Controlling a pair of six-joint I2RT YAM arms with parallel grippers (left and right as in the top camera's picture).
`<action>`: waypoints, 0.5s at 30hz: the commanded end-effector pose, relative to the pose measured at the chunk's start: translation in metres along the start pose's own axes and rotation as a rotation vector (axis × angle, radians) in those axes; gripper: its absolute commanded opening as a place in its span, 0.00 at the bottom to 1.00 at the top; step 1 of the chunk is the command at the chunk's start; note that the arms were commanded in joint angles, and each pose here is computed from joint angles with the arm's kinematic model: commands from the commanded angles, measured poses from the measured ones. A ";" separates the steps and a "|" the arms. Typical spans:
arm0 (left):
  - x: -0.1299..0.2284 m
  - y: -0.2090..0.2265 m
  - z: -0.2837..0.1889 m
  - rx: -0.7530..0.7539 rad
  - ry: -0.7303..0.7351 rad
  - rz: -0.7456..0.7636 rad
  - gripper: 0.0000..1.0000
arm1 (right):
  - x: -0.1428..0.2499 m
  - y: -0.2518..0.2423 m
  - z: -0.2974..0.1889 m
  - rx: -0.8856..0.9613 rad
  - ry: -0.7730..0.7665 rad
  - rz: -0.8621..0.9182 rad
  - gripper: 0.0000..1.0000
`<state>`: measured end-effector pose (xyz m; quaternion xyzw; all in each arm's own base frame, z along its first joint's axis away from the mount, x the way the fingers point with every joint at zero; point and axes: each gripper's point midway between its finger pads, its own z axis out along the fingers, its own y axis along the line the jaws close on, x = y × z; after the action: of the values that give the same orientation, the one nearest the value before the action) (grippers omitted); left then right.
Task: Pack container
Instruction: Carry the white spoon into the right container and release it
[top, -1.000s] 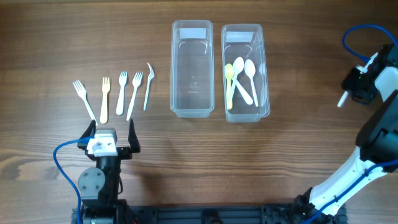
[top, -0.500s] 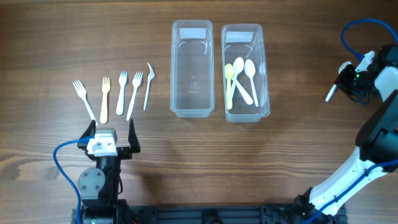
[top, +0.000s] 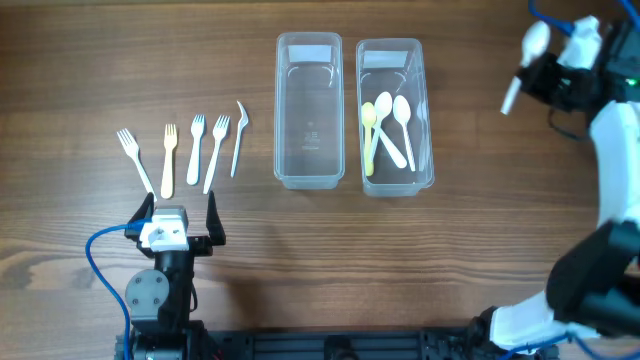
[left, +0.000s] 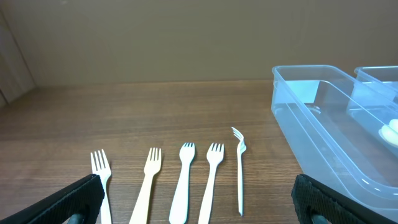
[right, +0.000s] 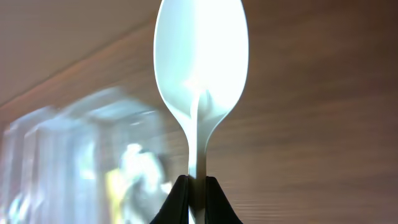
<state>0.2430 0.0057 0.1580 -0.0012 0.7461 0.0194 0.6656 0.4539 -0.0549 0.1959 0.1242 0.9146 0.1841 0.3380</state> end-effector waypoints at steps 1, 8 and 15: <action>0.002 -0.001 0.000 0.010 -0.002 0.014 1.00 | 0.013 0.074 -0.005 -0.111 0.016 -0.110 0.04; 0.002 -0.001 0.000 0.010 -0.002 0.014 1.00 | 0.050 0.136 0.014 -0.067 0.067 -0.275 0.04; 0.002 -0.001 0.000 0.010 -0.002 0.014 1.00 | 0.077 0.158 0.031 0.074 0.079 -0.400 0.04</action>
<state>0.2430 0.0057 0.1580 -0.0012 0.7461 0.0194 0.6656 0.4313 0.1283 0.2103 -0.0662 0.9297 0.1577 0.3263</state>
